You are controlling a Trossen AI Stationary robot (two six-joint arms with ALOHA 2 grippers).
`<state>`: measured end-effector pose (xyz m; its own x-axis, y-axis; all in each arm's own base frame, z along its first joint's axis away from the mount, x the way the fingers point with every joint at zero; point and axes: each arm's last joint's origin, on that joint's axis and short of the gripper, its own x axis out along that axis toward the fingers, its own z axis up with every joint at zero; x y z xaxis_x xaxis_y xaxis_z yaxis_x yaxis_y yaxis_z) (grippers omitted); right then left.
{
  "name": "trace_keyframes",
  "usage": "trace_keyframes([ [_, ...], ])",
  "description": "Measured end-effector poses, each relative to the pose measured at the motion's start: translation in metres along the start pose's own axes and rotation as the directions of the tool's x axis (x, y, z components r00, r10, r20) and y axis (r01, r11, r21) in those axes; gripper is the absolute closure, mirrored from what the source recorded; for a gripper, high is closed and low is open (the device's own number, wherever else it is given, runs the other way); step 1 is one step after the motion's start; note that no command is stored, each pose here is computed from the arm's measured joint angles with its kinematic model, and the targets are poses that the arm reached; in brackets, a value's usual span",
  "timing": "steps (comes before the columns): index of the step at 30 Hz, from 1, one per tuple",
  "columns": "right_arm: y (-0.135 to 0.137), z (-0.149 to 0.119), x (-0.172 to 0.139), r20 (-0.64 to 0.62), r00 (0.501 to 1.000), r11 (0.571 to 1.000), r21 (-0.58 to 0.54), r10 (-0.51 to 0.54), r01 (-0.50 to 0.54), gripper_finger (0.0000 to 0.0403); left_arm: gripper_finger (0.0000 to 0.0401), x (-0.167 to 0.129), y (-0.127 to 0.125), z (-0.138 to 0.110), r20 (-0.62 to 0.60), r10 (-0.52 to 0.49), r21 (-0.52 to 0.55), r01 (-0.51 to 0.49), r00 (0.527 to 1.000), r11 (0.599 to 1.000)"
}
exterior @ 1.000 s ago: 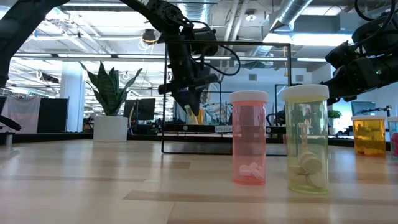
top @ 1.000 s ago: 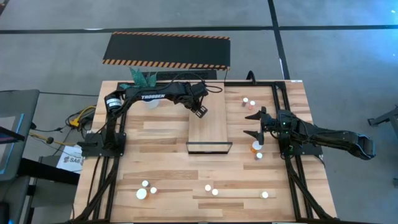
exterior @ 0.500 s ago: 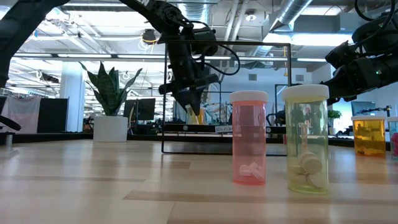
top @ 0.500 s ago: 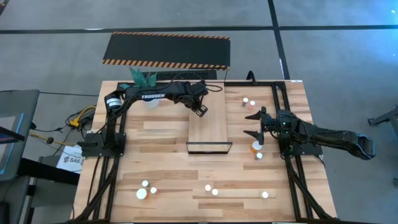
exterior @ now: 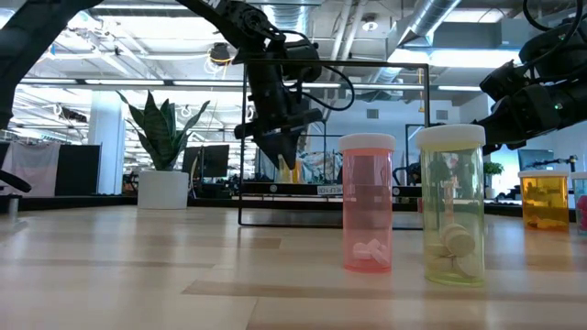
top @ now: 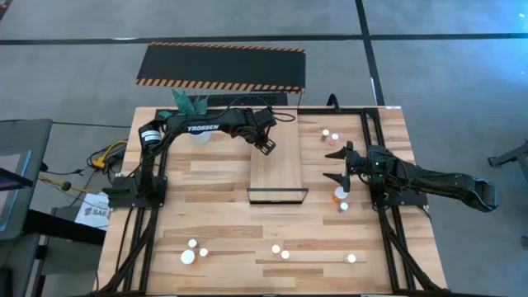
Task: Pick and place medicine bottles onto shelf by color
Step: Put the top small yellow pill bottle on the shelf
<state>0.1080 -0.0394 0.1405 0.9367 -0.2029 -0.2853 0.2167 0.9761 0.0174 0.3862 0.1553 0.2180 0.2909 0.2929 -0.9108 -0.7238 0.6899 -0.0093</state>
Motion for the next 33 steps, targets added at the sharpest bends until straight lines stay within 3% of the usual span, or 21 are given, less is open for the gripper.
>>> trace_keyframes([
  [33, 0.0000, 0.0001, 0.0000, 0.000, 1.000, 1.000, 0.000, 0.000, 0.000, 0.0029, 0.0277, -0.0004, -0.0002, 0.0011, 0.016, 0.005, -0.029, -0.005, 1.000, 1.000],
])
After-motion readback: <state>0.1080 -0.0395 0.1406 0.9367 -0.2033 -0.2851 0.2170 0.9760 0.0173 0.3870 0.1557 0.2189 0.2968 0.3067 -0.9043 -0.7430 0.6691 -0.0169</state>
